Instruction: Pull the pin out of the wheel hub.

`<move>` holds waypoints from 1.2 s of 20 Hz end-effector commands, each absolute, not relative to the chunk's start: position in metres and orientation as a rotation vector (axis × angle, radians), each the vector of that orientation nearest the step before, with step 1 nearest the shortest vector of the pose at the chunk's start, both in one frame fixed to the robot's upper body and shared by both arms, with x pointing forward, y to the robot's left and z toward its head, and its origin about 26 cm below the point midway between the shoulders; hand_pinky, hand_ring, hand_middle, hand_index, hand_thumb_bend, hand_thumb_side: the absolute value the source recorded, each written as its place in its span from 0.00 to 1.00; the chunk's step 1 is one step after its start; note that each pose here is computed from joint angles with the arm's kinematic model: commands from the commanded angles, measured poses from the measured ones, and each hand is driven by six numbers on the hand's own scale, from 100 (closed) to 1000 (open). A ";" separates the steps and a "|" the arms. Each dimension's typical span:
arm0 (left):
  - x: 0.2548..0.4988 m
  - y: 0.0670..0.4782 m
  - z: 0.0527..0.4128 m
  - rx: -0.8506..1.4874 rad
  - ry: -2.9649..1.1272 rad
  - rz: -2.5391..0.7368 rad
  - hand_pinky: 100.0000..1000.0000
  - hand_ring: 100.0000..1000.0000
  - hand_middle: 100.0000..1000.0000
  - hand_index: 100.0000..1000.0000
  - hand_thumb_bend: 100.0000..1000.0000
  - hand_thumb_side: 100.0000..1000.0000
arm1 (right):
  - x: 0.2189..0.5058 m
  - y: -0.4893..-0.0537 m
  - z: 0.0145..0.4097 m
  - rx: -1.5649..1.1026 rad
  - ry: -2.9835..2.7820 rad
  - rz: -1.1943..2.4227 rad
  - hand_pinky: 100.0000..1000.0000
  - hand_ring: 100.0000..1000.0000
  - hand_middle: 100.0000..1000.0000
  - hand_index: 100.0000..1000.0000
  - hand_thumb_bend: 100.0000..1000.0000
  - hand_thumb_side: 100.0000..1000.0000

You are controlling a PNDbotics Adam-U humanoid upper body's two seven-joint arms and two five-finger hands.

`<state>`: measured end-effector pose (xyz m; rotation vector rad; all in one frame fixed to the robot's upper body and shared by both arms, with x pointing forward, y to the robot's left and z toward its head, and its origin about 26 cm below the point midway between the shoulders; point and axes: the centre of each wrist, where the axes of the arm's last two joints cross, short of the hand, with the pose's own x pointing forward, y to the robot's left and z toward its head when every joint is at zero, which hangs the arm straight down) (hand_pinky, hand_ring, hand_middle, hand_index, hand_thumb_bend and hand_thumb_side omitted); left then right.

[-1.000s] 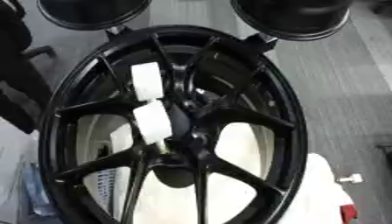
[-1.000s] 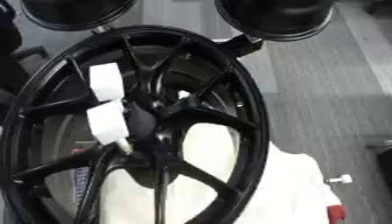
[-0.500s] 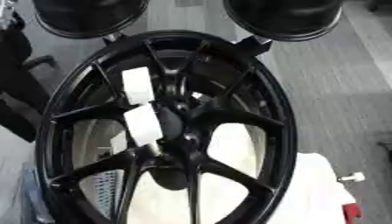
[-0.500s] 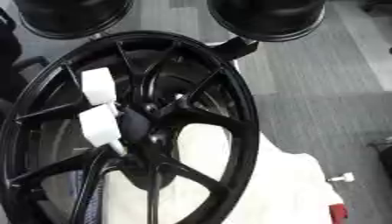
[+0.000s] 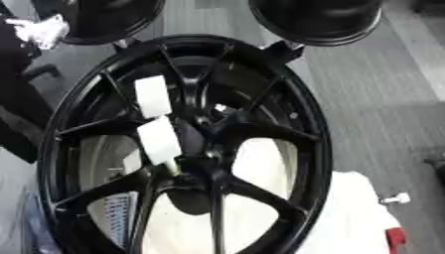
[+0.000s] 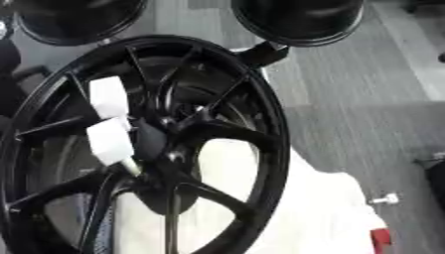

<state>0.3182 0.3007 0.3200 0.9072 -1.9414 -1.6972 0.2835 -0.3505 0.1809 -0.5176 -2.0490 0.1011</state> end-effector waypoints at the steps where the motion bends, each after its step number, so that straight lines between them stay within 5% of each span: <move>1: 0.322 0.304 0.345 0.981 -1.719 -1.985 0.87 0.81 0.74 0.86 0.01 0.39 | 0.283 -0.354 0.190 -0.535 -2.063 0.144 0.77 0.65 0.64 0.78 0.00 0.50; 9: 0.335 0.294 0.372 0.830 -1.482 -2.267 0.89 0.83 0.76 0.86 0.23 0.24 | 0.283 -0.355 0.190 -0.534 -2.056 0.157 0.77 0.65 0.64 0.78 0.00 0.49; 11: 0.336 0.292 0.370 0.806 -1.483 -2.298 0.90 0.83 0.76 0.85 0.28 0.13 | 0.283 -0.354 0.191 -0.529 -2.057 0.158 0.77 0.65 0.64 0.78 0.00 0.50; 18: 0.356 0.281 0.362 0.689 -1.482 -2.357 0.88 0.83 0.75 0.85 0.29 0.01 | 0.284 -0.352 0.190 -0.509 -2.057 0.158 0.77 0.65 0.64 0.78 0.00 0.50; 24: 0.375 0.272 0.354 0.601 -1.453 -2.394 0.88 0.83 0.76 0.85 0.28 0.00 | 0.285 -0.350 0.192 -0.500 -2.066 0.157 0.77 0.65 0.64 0.78 0.00 0.50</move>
